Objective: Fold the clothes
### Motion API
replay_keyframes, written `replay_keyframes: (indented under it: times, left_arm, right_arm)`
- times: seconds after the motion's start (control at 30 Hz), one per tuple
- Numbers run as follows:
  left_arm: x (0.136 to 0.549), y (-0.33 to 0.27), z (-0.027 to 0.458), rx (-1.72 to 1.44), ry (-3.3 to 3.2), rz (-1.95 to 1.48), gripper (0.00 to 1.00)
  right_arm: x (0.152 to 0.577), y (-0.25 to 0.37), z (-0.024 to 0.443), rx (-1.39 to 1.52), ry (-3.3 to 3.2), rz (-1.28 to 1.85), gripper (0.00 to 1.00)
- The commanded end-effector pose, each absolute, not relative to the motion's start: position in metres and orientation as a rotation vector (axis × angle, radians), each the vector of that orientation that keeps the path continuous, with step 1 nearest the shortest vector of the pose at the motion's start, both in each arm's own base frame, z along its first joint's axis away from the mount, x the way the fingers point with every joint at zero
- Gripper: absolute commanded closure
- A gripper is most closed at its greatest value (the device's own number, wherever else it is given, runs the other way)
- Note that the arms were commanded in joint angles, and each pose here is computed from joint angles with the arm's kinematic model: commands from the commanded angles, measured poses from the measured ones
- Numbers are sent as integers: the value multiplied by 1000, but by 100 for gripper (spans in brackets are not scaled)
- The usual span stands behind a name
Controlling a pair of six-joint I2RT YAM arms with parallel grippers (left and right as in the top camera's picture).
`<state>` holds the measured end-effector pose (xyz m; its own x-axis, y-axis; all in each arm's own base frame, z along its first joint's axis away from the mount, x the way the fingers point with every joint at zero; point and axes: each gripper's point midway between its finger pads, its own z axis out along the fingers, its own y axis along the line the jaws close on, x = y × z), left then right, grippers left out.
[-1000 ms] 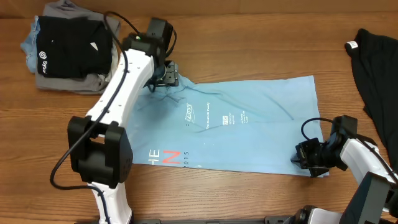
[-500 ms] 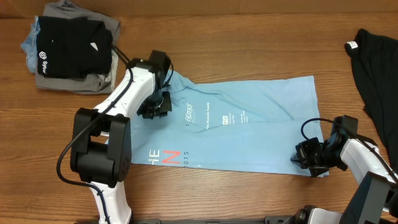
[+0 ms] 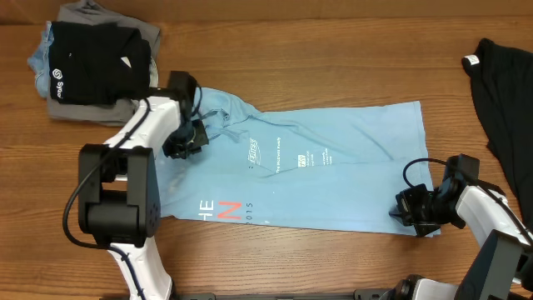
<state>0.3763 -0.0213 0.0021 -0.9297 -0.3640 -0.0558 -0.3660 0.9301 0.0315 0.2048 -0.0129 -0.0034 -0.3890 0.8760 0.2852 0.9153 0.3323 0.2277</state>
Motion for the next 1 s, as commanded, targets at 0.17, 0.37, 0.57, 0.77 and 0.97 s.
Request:
replay_keyframes:
  times: [0.17,0.37,0.57,0.77,0.97]
  left_arm:
    - [418,-14,2,-498,2887,11,76]
    - [454,-17,25,-481,2763,-36,37]
    - [468,-21,73,-473,2766,-39,34]
    - [467,-47,93,-403,2799,-146,11]
    - [460,-50,72,-501,2823,-152,0]
  right_arm:
    - [193,-20,-18,-1669,-2472,-436,96]
    - [193,-20,-18,-1668,-2471,-435,96]
    - [193,-20,-18,-1669,-2473,-436,96]
    - [195,-20,-18,-1671,-2477,-445,96]
    - [195,-19,-18,-1669,-2476,-450,96]
